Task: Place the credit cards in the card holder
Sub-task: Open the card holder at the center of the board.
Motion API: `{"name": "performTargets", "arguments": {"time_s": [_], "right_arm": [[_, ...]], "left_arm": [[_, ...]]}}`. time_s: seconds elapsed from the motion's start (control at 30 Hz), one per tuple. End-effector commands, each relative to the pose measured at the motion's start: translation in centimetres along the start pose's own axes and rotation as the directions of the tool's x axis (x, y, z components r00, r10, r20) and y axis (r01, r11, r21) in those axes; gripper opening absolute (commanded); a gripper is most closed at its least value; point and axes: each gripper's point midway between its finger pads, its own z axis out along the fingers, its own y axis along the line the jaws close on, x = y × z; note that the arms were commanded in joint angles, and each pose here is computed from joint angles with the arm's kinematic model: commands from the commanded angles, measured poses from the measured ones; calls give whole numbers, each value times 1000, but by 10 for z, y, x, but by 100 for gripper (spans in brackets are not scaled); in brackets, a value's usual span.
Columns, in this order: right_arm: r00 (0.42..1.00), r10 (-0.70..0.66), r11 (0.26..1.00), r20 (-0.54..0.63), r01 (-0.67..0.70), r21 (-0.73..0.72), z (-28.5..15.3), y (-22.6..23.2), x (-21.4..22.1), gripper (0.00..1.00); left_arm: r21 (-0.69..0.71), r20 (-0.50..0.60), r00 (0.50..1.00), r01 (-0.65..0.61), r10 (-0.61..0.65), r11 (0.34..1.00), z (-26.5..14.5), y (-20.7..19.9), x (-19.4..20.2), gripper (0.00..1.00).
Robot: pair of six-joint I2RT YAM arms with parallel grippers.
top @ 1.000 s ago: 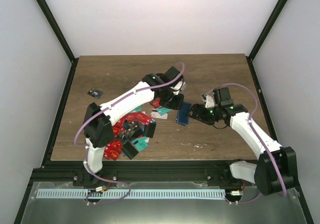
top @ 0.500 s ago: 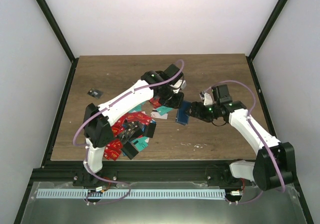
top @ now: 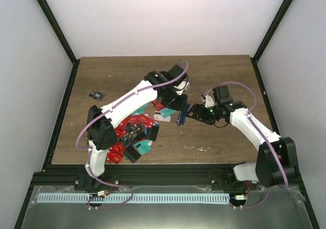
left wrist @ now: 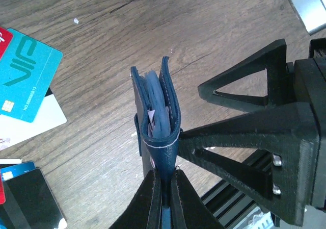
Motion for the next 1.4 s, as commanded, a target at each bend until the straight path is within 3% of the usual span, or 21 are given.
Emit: {"name": "performTargets", "arguments": {"time_s": [0.0, 0.2, 0.33, 0.57, 0.7, 0.83, 1.1, 1.37], "right_arm": [[999, 40, 991, 16, -42, 125, 9, -27, -3, 76], [983, 173, 957, -64, -152, 246, 33, -74, 24, 75], [992, 125, 965, -11, -119, 233, 21, -63, 7, 75], [999, -13, 999, 48, 15, -41, 2, 0, -4, 75], [993, -73, 969, 94, 93, -229, -13, 35, 3, 75], [986, -95, 938, 135, 134, -320, -24, 56, -1, 74], [964, -53, 961, 261, 120, -249, -40, 60, -34, 58], [979, -28, 955, 203, 86, -283, -23, 57, -35, 47]], "left_arm": [[3, 18, 999, -26, 26, 1000, -15, -4, -3, 4], [-41, 72, 997, -39, 42, 998, -30, 2, -12, 4], [-115, 92, 995, -17, 28, 993, -36, 26, -17, 4], [-143, 131, 991, 11, 7, 990, -55, 47, -18, 4], [-68, 144, 990, 19, -9, 997, -58, 40, -19, 4], [-34, 141, 990, 19, -14, 999, -56, 34, -22, 4], [18, 159, 987, 29, -31, 999, -66, 23, -25, 4], [33, 166, 986, 22, -28, 999, -70, 19, -25, 4]]}}
